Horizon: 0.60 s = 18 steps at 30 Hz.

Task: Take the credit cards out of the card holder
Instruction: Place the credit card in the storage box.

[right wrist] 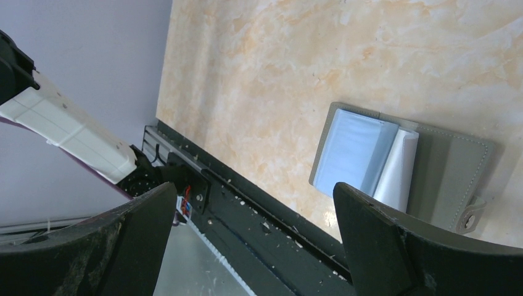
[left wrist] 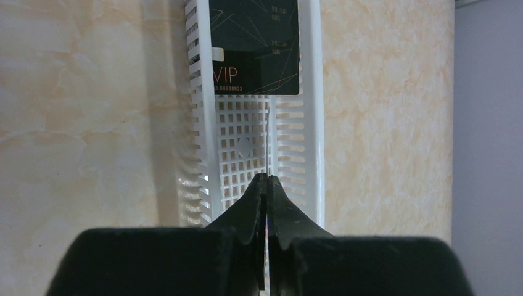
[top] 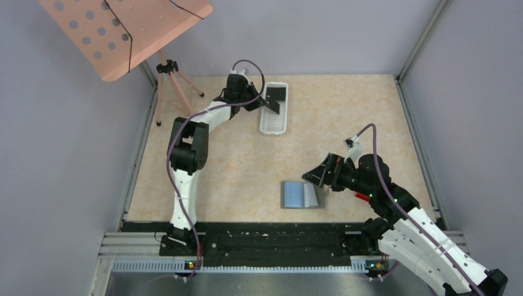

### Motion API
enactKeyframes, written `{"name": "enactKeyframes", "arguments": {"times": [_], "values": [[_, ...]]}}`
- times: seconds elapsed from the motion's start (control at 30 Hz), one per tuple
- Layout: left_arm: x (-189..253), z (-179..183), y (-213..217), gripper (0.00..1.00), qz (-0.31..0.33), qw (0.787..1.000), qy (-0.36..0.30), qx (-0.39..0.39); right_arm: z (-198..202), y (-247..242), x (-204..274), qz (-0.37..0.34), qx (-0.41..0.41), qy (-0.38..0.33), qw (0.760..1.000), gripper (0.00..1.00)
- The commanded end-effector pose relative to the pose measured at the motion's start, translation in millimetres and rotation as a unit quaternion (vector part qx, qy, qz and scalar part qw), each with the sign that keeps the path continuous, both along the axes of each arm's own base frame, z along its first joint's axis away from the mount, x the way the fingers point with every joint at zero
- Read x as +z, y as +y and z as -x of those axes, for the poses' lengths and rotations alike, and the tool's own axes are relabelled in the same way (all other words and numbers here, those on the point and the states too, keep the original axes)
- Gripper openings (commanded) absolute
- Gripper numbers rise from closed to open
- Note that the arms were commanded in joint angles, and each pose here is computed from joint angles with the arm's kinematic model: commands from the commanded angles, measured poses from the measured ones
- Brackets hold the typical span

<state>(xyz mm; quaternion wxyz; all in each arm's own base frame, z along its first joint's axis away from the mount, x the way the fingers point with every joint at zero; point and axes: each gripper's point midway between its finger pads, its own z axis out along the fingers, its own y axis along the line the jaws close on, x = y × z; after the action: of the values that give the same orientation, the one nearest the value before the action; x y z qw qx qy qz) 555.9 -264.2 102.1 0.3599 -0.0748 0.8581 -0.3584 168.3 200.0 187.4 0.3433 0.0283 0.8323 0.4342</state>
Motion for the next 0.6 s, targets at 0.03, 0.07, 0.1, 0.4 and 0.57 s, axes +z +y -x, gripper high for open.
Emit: {"name": "enactKeyframes", "arguments": {"times": [0.03, 0.07, 0.1, 0.4, 0.57], "values": [[4, -7, 4, 0.0, -0.014, 1.0, -0.025, -0.004, -9, 5, 27, -0.025, 0.004, -0.043, 0.999, 0.97], [1, -7, 5, 0.0, -0.015, 1.0, -0.023, -0.002, -9, 5, 28, -0.025, 0.004, -0.044, 0.999, 0.97], [0, -9, 4, 0.0, -0.014, 1.0, -0.024, -0.001, -9, 6, 28, -0.025, 0.005, -0.043, 0.999, 0.97], [-1, -27, -1, 0.0, 0.0, 0.999, -0.038, 0.005, -12, 6, 31, -0.02, 0.004, -0.047, 0.999, 0.96], [5, -32, 1, 0.0, -0.002, 0.999, -0.051, 0.008, -11, 7, 25, -0.021, 0.005, -0.04, 0.999, 0.96]]}}
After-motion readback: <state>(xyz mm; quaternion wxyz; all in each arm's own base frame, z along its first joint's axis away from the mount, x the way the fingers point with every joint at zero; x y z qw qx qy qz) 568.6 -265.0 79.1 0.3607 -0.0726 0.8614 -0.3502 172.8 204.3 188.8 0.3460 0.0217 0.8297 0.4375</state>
